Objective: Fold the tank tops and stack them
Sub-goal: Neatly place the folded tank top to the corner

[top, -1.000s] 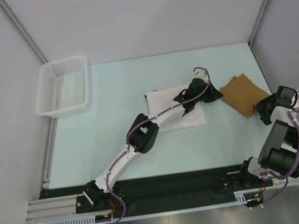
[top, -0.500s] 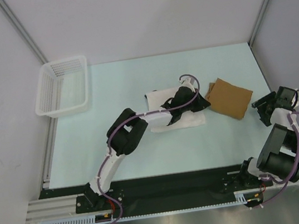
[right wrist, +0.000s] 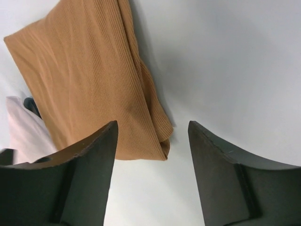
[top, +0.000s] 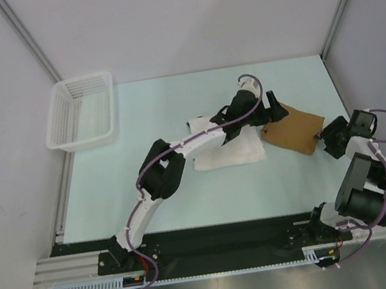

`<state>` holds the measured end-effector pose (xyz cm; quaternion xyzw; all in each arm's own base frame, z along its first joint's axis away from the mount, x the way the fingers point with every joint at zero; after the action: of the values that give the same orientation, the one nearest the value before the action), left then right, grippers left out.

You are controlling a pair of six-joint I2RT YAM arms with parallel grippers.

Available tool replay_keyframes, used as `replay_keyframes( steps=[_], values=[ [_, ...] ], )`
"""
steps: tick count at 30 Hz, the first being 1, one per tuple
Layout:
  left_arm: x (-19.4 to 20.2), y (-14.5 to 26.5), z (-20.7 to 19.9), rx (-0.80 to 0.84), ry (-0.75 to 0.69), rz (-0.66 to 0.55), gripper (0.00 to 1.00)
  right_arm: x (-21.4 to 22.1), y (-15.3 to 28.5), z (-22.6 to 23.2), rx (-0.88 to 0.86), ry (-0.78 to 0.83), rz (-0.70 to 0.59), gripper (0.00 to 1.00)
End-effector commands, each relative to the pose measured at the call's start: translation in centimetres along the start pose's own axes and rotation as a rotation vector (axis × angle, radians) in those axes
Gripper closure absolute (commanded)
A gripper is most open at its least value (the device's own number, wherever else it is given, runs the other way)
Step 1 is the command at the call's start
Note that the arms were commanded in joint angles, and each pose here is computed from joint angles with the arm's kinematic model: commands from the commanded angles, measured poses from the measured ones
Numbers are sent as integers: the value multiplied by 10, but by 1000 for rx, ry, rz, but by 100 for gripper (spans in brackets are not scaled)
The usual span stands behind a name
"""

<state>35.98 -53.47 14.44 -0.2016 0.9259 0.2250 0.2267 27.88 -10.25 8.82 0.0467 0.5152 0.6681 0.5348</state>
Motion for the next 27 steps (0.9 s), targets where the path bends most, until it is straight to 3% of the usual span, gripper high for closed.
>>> replay_keyframes(
  steps=[1,7,13,21,27],
  values=[
    [-27,0,19,-120,-56,-2,2,-17,-8,15,-31,63,-38,35],
    [-37,-4,25,-164,-106,9,2,-25,-19,16,12,72,-44,35],
    [-27,-24,36,-159,-91,63,11,-31,-24,14,24,68,-46,46],
    [-6,-37,51,-159,-56,96,13,-32,-31,12,18,51,-30,48],
    [7,-49,56,-125,-14,128,29,-31,-34,12,16,44,-26,51]
  ],
)
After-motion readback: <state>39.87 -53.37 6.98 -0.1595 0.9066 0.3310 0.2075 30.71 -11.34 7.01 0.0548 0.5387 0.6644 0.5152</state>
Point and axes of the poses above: each gripper's point midway between its finger pads, its own y axis back along the fingers, its own z axis along the line the jaws close on, x = y × z, the point moved 4 cm from there along y, back along the fingers, and after that the axes turned 7 degrees about y, right-handed, at the moved point
